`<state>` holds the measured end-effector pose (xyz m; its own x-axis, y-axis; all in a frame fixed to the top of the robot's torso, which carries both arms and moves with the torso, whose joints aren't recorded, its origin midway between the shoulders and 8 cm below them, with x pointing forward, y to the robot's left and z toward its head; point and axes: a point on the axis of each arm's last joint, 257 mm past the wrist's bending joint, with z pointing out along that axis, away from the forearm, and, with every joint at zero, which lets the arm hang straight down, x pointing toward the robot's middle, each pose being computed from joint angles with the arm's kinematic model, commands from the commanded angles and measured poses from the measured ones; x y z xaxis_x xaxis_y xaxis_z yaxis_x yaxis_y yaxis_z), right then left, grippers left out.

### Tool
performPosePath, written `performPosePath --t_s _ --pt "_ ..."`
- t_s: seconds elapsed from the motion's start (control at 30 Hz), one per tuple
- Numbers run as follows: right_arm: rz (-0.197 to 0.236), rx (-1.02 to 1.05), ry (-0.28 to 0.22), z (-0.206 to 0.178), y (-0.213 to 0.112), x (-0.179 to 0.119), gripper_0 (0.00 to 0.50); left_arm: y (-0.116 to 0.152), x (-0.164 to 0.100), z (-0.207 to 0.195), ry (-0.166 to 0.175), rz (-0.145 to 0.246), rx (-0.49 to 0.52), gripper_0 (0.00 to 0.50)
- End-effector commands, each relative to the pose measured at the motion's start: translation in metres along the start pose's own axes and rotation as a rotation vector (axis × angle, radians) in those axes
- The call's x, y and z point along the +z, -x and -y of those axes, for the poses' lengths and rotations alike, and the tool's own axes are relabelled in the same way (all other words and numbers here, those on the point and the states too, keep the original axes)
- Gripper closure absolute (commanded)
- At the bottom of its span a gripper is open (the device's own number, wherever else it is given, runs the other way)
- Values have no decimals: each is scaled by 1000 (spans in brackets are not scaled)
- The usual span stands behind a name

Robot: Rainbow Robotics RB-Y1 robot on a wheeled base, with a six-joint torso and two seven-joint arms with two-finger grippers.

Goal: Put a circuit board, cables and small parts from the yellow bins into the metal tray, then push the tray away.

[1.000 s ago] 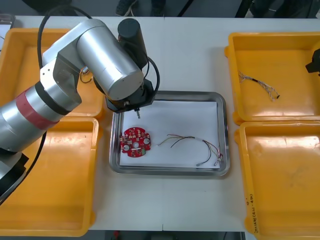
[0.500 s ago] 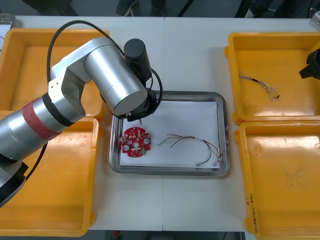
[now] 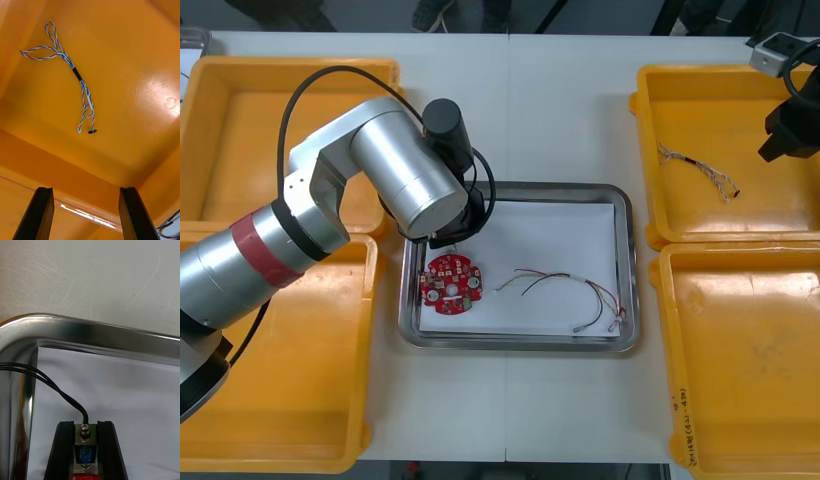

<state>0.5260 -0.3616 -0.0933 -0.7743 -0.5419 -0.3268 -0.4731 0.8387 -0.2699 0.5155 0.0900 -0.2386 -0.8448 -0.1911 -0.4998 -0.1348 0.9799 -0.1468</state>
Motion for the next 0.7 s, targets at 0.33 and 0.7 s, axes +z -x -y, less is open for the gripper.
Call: performPosePath --t_s 0.33,0.7 --pt "56 -123 -30 43 36 -12 0 -11 4 15 -32 5 72 38" --pt "68 -210 -68 39 69 12 0 6 -9 18 -59 24 40 0"
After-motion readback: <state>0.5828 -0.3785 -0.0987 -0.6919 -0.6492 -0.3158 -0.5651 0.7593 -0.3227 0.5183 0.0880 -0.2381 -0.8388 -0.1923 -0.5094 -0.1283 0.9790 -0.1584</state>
